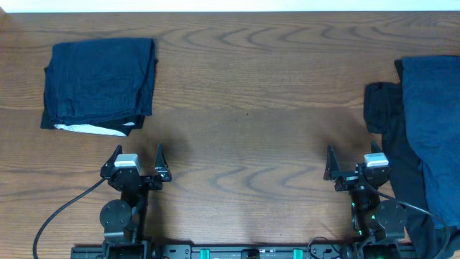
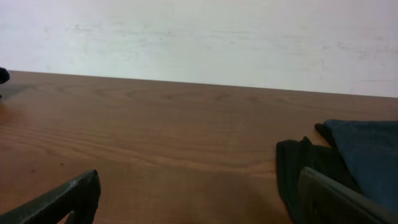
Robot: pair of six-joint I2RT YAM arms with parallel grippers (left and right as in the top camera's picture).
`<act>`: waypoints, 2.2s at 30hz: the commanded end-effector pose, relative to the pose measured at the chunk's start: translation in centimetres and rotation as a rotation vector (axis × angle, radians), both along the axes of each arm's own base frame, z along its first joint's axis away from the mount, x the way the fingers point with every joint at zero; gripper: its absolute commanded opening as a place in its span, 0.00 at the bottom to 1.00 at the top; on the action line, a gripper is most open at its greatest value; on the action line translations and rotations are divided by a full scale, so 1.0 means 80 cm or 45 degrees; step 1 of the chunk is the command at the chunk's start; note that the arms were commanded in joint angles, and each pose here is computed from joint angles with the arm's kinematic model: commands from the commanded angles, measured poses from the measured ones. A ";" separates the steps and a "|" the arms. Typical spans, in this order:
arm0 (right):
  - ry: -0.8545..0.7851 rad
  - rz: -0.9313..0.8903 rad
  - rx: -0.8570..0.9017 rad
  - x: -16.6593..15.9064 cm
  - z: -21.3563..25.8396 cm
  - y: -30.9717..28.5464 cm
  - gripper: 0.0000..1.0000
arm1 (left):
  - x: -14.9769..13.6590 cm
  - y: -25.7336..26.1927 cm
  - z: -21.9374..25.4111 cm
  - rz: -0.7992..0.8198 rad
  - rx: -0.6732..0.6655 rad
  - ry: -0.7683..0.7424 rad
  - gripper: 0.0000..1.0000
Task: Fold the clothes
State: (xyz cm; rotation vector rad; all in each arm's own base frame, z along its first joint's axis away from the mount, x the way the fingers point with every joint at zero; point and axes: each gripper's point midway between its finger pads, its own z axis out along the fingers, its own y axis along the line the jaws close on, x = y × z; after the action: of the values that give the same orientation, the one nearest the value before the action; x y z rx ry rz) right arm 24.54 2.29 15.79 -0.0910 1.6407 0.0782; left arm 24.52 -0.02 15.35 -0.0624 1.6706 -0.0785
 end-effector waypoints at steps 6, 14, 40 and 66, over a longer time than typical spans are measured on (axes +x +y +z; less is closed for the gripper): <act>0.004 -0.002 0.016 0.000 -0.001 0.001 0.99 | -0.001 -0.002 -0.018 -0.011 0.015 0.057 0.98; 0.004 -0.032 0.014 0.000 -0.001 -0.004 0.99 | -0.001 -0.002 -0.018 -0.011 0.015 0.057 0.98; -0.089 -0.097 0.029 -0.008 0.056 -0.016 0.99 | -0.001 -0.002 -0.018 -0.011 0.016 0.057 0.98; 0.703 -0.473 0.021 0.178 0.207 -0.117 0.99 | -0.001 -0.002 -0.018 -0.011 0.016 0.057 0.98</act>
State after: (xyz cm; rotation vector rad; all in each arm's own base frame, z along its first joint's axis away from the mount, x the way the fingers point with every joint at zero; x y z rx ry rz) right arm 37.08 -4.21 31.75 0.2040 2.1526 -0.1188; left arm 24.51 0.04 15.34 -0.0653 1.6716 -0.0754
